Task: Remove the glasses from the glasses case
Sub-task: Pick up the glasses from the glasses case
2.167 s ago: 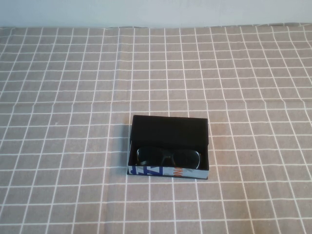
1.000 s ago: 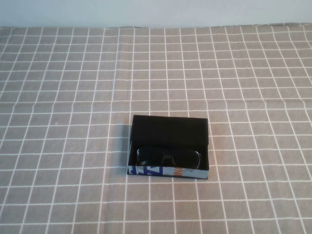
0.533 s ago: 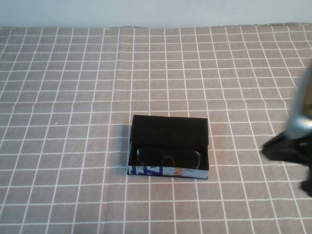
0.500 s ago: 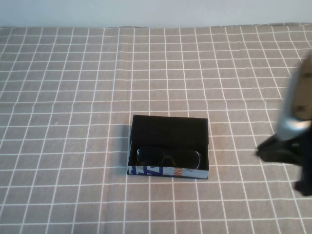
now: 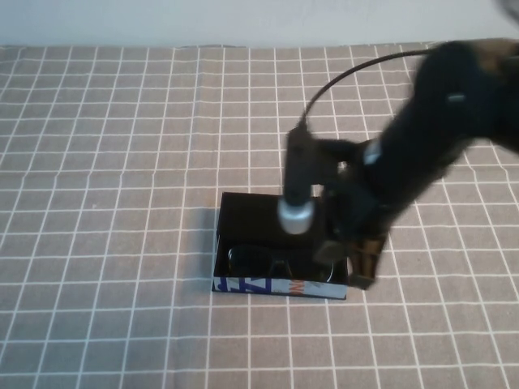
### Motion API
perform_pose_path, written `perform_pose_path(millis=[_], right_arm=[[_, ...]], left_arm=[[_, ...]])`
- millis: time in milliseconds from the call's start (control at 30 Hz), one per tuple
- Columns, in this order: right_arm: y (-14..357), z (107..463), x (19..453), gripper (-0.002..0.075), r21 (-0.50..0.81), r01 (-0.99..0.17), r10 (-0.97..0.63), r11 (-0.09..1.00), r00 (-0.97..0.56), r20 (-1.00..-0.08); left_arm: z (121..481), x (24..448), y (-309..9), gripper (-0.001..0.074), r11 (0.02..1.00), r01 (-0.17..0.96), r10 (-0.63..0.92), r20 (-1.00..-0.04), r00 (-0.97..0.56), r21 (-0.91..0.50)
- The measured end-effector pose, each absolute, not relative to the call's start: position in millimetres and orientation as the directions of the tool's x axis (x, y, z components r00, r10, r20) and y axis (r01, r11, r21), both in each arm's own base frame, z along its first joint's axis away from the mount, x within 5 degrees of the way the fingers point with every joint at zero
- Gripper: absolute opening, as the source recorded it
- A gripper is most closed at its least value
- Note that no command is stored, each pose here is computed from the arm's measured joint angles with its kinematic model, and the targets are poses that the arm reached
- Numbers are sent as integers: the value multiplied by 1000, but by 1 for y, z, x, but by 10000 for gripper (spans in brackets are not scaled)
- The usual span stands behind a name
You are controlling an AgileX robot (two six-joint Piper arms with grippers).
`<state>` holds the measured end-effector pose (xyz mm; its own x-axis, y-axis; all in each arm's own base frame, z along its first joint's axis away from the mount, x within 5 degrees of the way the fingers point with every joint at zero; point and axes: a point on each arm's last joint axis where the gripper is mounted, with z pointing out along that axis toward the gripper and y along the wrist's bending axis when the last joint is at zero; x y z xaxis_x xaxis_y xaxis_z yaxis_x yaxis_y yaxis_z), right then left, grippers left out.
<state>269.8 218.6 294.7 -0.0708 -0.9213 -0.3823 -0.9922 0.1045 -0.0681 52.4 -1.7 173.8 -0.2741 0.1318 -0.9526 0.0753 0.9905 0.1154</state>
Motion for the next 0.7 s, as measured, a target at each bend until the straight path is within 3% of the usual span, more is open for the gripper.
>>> perform_pose_path(millis=[233, 300, 433, 500, 567, 700], right_arm=[[256, 263, 299, 13, -23, -987, -946, 159, -145, -290], [262, 256, 304, 86, -11, -988, -952, 157, -148, -270], [269, 241, 311, 331, 2, -988, -958, 155, -151, -243], [272, 236, 313, 410, -7, -988, -960, 153, -146, -240], [275, 231, 315, 433, -17, -988, -959, 152, -143, -246], [278, 227, 319, 409, -47, -987, -957, 153, -136, -256]], left_arm=[[174, 52, -2, -4, 990, 75, 132, -953, -274, 115], [174, 52, -2, -4, 990, 75, 132, -953, -274, 115], [174, 52, -2, -4, 990, 75, 132, -953, -274, 115], [174, 52, -2, -4, 990, 75, 132, -953, -274, 115], [174, 52, -2, -4, 990, 75, 132, -953, -274, 115], [174, 52, -2, -4, 990, 75, 132, -953, -274, 115]])
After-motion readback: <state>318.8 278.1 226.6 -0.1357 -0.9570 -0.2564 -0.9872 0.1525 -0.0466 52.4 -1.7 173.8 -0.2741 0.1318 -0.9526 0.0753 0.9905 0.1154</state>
